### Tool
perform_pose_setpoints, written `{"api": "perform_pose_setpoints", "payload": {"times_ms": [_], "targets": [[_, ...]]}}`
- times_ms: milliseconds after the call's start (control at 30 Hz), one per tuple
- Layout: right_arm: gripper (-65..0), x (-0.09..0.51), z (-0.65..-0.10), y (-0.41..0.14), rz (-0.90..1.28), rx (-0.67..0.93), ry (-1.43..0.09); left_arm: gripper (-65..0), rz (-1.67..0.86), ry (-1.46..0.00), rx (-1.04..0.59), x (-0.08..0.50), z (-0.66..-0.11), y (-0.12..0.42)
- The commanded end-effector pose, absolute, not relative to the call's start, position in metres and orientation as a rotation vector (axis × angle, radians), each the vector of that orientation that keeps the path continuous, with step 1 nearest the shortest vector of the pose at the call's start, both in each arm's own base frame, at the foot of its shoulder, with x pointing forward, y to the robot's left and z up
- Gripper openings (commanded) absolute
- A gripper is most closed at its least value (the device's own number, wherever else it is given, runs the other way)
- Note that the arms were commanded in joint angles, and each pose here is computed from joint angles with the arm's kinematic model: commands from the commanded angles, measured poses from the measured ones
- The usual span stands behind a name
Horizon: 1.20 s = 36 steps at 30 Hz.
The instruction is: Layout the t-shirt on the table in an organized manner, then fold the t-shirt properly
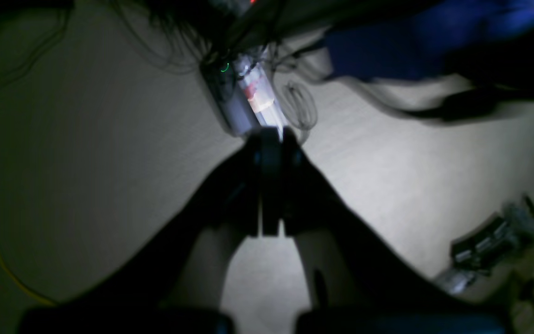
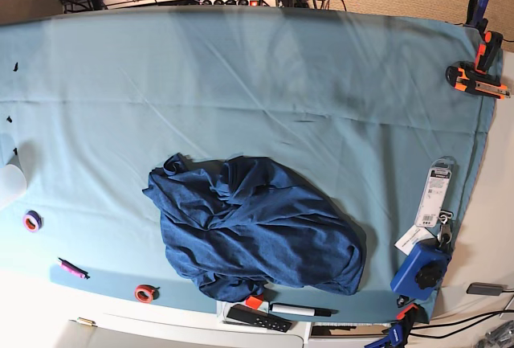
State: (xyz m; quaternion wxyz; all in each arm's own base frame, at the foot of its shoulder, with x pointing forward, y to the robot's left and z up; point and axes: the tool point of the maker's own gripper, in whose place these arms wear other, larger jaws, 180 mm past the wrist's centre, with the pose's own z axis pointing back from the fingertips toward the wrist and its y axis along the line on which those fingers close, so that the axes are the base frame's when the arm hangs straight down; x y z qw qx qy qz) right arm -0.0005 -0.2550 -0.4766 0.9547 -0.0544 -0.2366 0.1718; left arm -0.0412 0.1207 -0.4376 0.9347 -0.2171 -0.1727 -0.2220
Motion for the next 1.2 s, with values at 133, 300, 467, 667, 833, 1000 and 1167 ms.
{"api": "perform_pose_setpoints", "payload": {"times_ms": [133,300,467,667,833,1000,1167], "targets": [[-65.0,0.023,-0.426,-0.23,0.412,-0.087,-0.605,-65.0,-0.549,-0.452,-0.517,-0.019,-0.376,0.107],[-65.0,0.052,-0.39,-0.211,0.44,-0.075,-0.703,-65.0,-0.627,-0.58,-0.51,0.023,-0.329,0.103],[-65.0,0.08,-0.36,-0.194,0.462,-0.062,-0.817,-65.0,-0.629,-0.721,-0.472,0.066,-0.294,0.111],[-65.0,0.118,-0.322,-0.185,0.455,-0.098,-0.97,-65.0,-0.617,-0.797,-0.41,0.094,-0.281,0.132],[-65.0,0.157,-0.3,-0.186,0.441,-0.144,-1.102,-65.0,-0.633,-0.904,-0.369,0.125,-0.269,0.134],[-65.0,0.194,-0.279,-0.184,0.438,-0.237,-1.233,-65.0,-0.654,-1.019,-0.336,0.156,-0.252,0.134],[-65.0,0.228,-0.254,-0.18,0.346,-0.255,-1.363,-65.0,-0.618,-1.149,-0.309,0.184,-0.232,0.132]]}}
